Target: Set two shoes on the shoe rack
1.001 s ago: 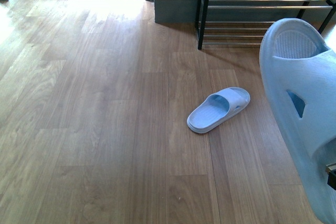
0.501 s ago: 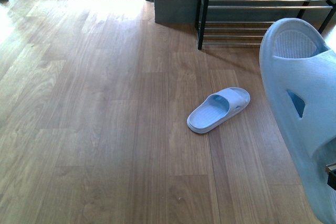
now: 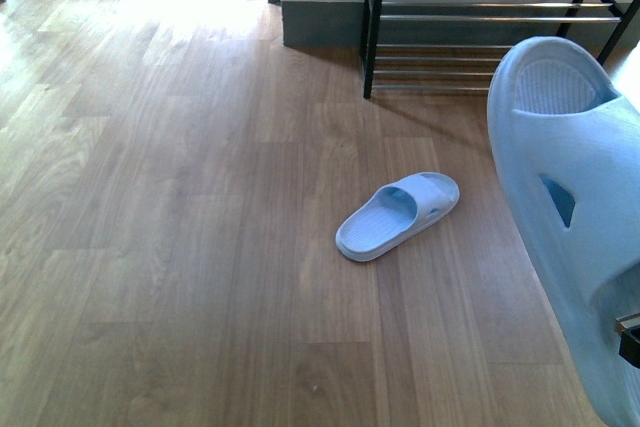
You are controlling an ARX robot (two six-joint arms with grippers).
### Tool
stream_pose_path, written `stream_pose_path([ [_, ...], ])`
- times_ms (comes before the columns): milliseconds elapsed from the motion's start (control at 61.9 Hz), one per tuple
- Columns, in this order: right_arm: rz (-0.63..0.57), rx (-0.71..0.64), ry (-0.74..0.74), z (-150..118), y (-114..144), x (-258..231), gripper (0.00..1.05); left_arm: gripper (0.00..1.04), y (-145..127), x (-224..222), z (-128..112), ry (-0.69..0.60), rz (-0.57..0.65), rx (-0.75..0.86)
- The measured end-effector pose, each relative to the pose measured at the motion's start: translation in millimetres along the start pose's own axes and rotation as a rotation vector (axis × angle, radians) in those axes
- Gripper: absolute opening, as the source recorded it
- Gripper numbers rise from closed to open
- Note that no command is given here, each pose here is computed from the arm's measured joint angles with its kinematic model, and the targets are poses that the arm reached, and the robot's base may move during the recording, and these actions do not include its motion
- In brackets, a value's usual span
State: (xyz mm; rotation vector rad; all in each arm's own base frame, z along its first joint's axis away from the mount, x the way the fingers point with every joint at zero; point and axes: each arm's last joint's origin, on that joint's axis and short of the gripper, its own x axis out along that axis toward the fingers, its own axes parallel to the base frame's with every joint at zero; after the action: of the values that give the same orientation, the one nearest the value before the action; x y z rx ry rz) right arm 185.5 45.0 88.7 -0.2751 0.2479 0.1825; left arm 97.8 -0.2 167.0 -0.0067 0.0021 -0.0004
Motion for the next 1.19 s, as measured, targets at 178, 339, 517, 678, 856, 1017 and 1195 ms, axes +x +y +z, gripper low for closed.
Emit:
stream_pose_path([
  [178, -0.001, 0.000, 0.004, -0.6, 0.1, -0.2, 0.01, 0.95, 0.0, 0.0, 0.0, 0.000, -0.002, 0.000],
  [339, 0.000, 0.000, 0.005, -0.9, 0.1, -0.3, 0.01, 0.95, 0.0, 0.0, 0.0, 0.000, -0.001, 0.000],
  [517, -0.008, 0.000, 0.008, -1.2, -0.7, -0.2, 0.01, 0.95, -0.1, 0.0, 0.0, 0.000, -0.005, 0.000],
  [678, -0.021, 0.002, 0.016, -2.3, -2.0, -0.2, 0.01, 0.95, -0.1, 0.0, 0.0, 0.000, -0.003, 0.000],
  [856, -0.021, 0.002, 0.019, -2.8, -2.1, -0.2, 0.01, 0.95, 4.3, 17.6, 7.8, 0.182, 0.254, -0.220],
  [1017, -0.017, 0.002, 0.017, -2.8, -2.0, -0.2, 0.01, 0.95, -5.8, 91.0, 21.8, 0.283, 0.164, -0.280],
  [1195, -0.017, 0.002, 0.018, -2.8, -2.0, -0.2, 0.01, 0.95, -30.7, 165.0, -52.2, 0.641, 0.036, -0.100],
])
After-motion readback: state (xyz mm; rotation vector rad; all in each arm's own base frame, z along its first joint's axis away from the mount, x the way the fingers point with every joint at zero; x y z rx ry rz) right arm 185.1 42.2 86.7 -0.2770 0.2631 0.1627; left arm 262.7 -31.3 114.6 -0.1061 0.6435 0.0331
